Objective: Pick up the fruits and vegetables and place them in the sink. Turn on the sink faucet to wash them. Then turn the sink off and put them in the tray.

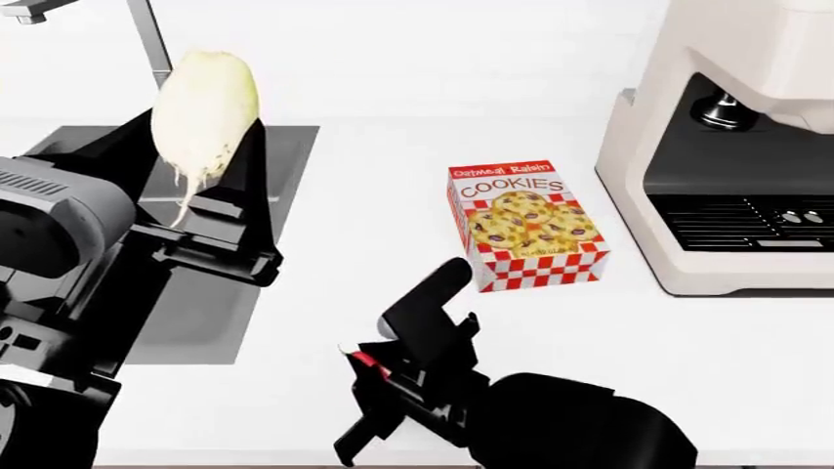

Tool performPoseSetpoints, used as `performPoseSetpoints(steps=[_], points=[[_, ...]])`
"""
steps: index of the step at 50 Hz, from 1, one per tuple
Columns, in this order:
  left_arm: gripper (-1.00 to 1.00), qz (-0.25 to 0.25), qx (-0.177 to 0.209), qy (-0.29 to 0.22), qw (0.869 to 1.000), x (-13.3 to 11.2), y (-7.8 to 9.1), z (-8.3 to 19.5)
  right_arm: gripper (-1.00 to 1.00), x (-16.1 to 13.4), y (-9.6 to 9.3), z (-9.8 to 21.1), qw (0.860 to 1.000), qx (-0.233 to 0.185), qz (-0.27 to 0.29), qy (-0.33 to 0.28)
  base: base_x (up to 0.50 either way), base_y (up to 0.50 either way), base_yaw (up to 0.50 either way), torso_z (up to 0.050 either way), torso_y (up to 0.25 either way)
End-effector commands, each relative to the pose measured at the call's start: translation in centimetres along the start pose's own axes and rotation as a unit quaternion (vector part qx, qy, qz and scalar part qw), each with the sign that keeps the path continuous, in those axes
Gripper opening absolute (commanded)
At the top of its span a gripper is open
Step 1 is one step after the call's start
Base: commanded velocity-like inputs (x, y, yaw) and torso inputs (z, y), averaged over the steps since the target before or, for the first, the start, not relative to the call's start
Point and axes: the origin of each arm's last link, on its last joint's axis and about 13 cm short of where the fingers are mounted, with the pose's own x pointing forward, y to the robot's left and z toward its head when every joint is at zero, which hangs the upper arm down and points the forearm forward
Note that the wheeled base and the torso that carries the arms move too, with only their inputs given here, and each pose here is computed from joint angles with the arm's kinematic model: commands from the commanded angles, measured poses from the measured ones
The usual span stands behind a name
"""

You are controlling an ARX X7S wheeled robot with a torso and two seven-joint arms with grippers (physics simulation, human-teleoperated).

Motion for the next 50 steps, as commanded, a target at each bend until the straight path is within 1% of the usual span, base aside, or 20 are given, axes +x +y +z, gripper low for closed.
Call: performPoseSetpoints(steps=[1,7,13,15,19,26,32,36,40,44,50], points=[[-1.00,0.008,-0.002,-0.010,1.000,0.0,0.1,0.3,-1.00,-1.8,-0.5,0.7,0.999,-0.014,-0.046,0.009,0.00,0.00,0.00,0.000,0.000],[-1.00,0.008,-0.002,-0.010,1.000,-0.1,0.0,0.3,-1.00,-3.2,-0.9,2.7,0.997,-0.014,-0.071,-0.036,0.00,0.00,0.00,0.000,0.000],[-1.00,0.008,-0.004,-0.009,1.000,-0.3,0.0,0.2,-1.00,-4.8,-1.2,4.5,0.991,-0.010,-0.106,-0.086,0.00,0.00,0.00,0.000,0.000],[-1.00,0.008,-0.005,-0.008,1.000,-0.3,0.0,0.2,-1.00,-5.5,-1.2,4.9,0.988,-0.015,-0.119,-0.096,0.00,0.00,0.00,0.000,0.000],[-1.00,0.007,-0.006,-0.006,1.000,-0.4,-0.1,0.1,-1.00,-6.6,-1.2,5.6,0.984,-0.010,-0.137,-0.113,0.00,0.00,0.00,0.000,0.000],[-1.00,0.009,-0.009,0.004,1.000,-0.6,0.0,-0.3,-1.00,-8.3,-2.4,7.2,0.971,0.000,-0.200,-0.129,0.00,0.00,0.00,0.000,0.000],[-1.00,0.011,-0.008,0.007,1.000,-0.6,0.0,-0.3,-1.00,-10.2,-3.1,9.4,0.957,-0.014,-0.252,-0.142,0.00,0.00,0.00,0.000,0.000],[-1.00,0.016,-0.004,0.006,1.000,-0.7,0.3,0.2,-1.00,-12.0,-2.6,10.6,0.948,-0.032,-0.276,-0.153,0.00,0.00,0.00,0.000,0.000],[-1.00,0.019,-0.001,0.005,1.000,-0.9,0.4,0.4,-1.00,-13.3,-2.0,10.8,0.942,-0.039,-0.293,-0.160,0.00,0.00,0.00,0.000,0.000],[-1.00,0.020,0.001,0.004,1.000,-1.0,0.4,0.5,-1.00,-13.8,-1.7,10.7,0.936,-0.039,-0.306,-0.167,0.00,0.23,0.00,0.000,0.000],[-1.00,0.021,0.002,0.005,1.000,-1.1,0.4,0.5,-1.00,-14.0,-1.5,10.3,0.936,-0.038,-0.308,-0.168,0.00,0.50,0.00,0.000,0.000]])
